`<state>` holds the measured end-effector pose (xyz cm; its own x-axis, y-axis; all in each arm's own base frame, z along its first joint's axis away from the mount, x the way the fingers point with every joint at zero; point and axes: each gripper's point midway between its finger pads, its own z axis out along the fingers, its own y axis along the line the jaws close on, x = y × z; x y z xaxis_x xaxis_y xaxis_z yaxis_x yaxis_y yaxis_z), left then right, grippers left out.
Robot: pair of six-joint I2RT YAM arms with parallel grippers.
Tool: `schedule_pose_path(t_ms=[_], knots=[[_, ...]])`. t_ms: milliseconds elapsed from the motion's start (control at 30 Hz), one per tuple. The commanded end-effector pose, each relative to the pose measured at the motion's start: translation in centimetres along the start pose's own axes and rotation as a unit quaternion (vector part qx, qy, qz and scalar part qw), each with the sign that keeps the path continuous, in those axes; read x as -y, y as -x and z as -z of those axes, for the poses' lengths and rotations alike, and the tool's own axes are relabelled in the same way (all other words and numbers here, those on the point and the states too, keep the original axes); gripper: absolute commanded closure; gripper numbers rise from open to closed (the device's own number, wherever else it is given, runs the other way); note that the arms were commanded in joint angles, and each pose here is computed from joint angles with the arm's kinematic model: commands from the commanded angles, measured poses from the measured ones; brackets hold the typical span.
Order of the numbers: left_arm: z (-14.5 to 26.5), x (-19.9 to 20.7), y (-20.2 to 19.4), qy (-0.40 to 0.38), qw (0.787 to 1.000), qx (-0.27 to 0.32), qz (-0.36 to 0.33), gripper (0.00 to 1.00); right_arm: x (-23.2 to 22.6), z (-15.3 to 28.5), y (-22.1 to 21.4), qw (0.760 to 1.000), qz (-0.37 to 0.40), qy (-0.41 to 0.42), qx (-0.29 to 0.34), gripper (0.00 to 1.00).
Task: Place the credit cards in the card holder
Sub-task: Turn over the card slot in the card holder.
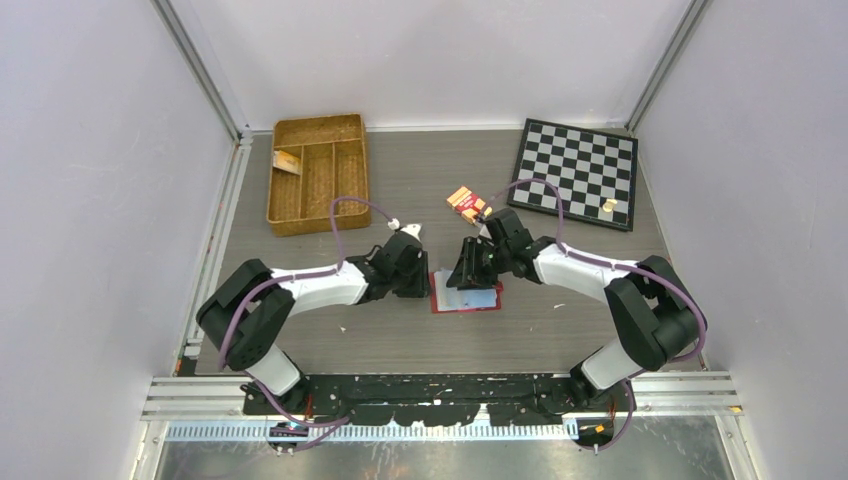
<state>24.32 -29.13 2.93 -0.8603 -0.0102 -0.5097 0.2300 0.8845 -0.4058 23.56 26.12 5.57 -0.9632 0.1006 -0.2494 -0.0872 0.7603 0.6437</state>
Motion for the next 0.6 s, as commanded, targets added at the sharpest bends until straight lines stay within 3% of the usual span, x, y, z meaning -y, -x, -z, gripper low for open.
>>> schedule_pose_path(t_ms=[0, 300, 500, 567], knots=[[2.1, -0.9, 1.1, 0.021, 0.999, 0.029, -0.018, 0.68, -2.9, 0.2, 2.0, 0.999, 0.022, 0.028, 0.026, 0.59], [4.5, -3.7, 1.8, 0.058, 0.997, 0.040, -0.013, 0.62, -4.2, 2.5, 3.6, 0.997, 0.050, 0.010, 0.064, 0.55], [8.0, -4.4, 5.7, 0.083, 0.994, 0.060, -0.045, 0.44, -4.3, 6.3, 5.6, 0.987, 0.089, -0.029, 0.131, 0.44], [9.0, -5.4, 7.1, 0.100, 0.992, 0.059, -0.052, 0.33, -4.3, 7.4, 6.0, 0.983, 0.100, -0.034, 0.150, 0.41]])
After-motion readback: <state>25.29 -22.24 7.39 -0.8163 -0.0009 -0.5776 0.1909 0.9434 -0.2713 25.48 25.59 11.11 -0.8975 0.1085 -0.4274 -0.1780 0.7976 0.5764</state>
